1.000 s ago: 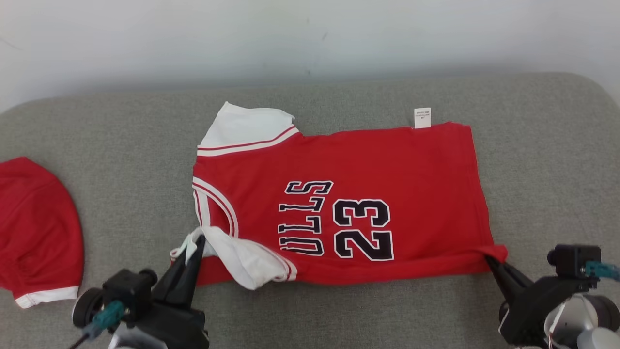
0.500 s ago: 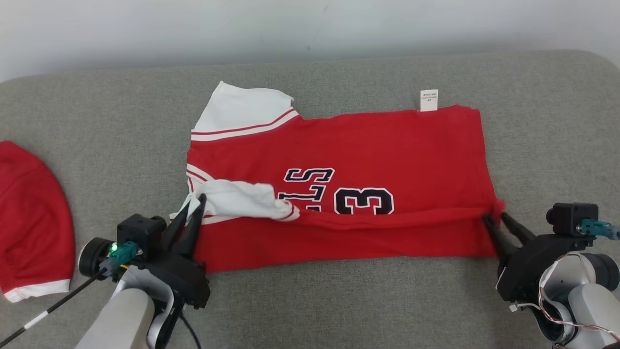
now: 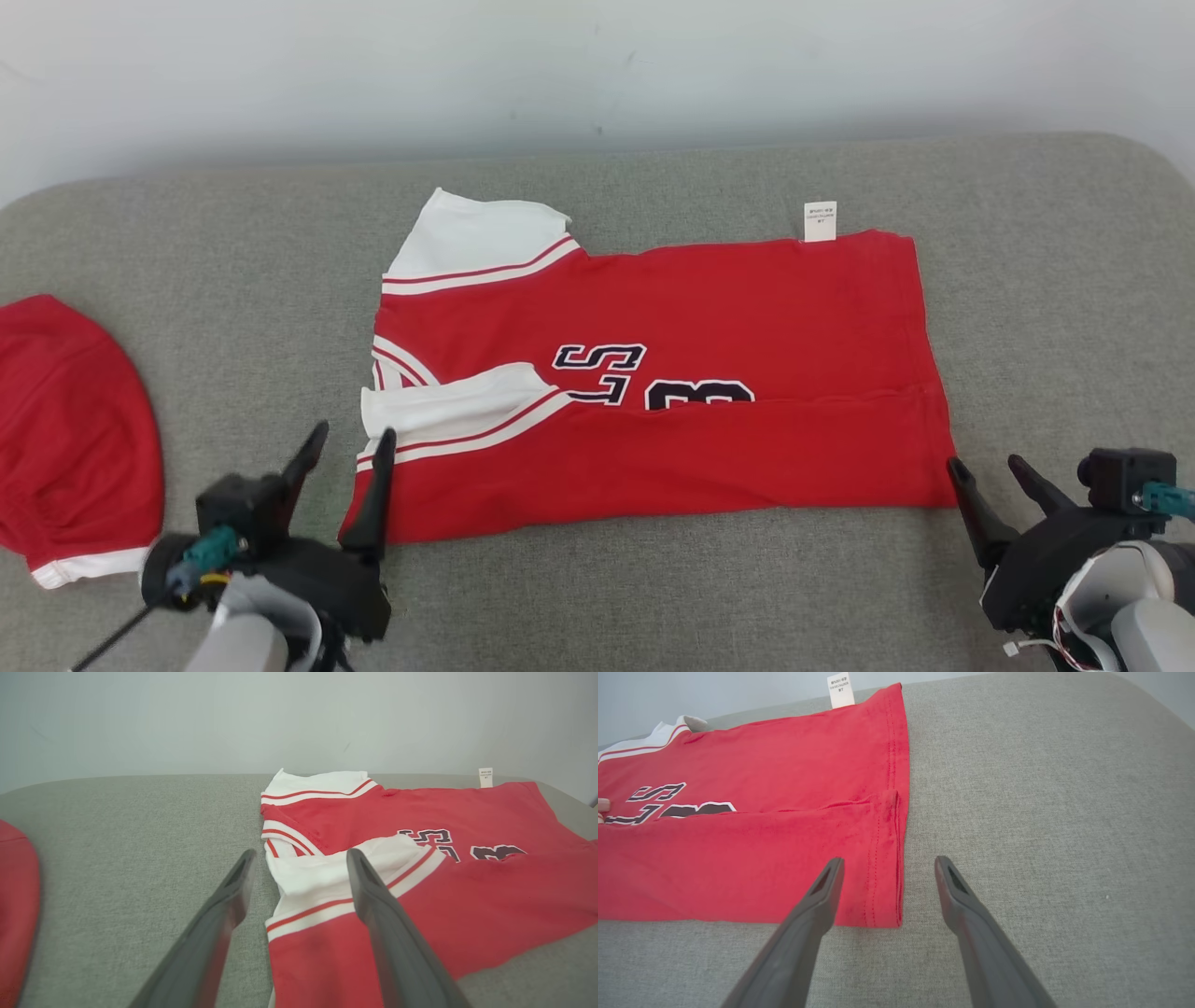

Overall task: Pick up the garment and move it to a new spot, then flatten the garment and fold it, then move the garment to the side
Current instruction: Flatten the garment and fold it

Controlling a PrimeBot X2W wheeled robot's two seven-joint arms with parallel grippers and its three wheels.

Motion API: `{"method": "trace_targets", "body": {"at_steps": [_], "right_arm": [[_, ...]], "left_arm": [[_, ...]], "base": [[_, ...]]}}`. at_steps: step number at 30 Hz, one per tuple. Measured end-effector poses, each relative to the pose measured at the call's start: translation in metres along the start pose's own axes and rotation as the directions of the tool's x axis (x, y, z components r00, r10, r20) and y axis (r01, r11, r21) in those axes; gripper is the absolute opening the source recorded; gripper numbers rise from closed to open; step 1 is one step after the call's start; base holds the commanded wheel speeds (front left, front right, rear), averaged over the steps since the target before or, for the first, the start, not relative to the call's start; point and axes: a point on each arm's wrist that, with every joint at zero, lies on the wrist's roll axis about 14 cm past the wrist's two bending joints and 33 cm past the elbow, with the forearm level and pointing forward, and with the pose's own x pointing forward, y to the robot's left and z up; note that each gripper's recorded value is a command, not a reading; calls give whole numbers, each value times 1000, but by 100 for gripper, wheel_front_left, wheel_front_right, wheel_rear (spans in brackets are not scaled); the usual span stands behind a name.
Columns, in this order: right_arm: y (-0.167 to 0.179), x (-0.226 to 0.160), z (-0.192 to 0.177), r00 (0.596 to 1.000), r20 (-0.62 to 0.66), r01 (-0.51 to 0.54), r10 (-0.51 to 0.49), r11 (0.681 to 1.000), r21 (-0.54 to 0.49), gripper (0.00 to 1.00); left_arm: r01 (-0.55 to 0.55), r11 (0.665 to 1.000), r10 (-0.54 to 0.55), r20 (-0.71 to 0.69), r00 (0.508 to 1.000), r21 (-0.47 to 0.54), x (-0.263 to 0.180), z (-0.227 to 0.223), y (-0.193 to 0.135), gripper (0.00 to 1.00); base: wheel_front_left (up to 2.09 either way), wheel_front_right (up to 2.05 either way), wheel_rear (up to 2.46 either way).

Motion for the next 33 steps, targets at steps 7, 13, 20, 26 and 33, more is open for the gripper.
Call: {"method": "trace_targets", "body": {"at_steps": [7,13,20,26,33], "right_arm": [[0,0,-13,1000,-13,10,-10,1000,5,100],[2,6,-22,999,-29,16,-16,1000,8,100],[6,16,-32,998,-53,21,-20,1000,16,100],[15,24,-38,998,-59,11,-10,1000,21,0],[18,11,-28,1000,23,3,-4,999,44,0]], "left_arm": [[-40,998,35,-94,995,-52,-31,-42,-1,100],[-58,996,49,-131,990,-68,-35,-56,0,100],[-81,994,65,-195,979,-75,-32,-75,6,100],[-78,992,55,-207,977,-102,-23,-77,1,0],[-91,988,69,-163,984,-128,-37,-65,-2,0]], "base": [[0,0,0],[0,0,0],[0,0,0],[0,0,0],[0,0,0]]}}
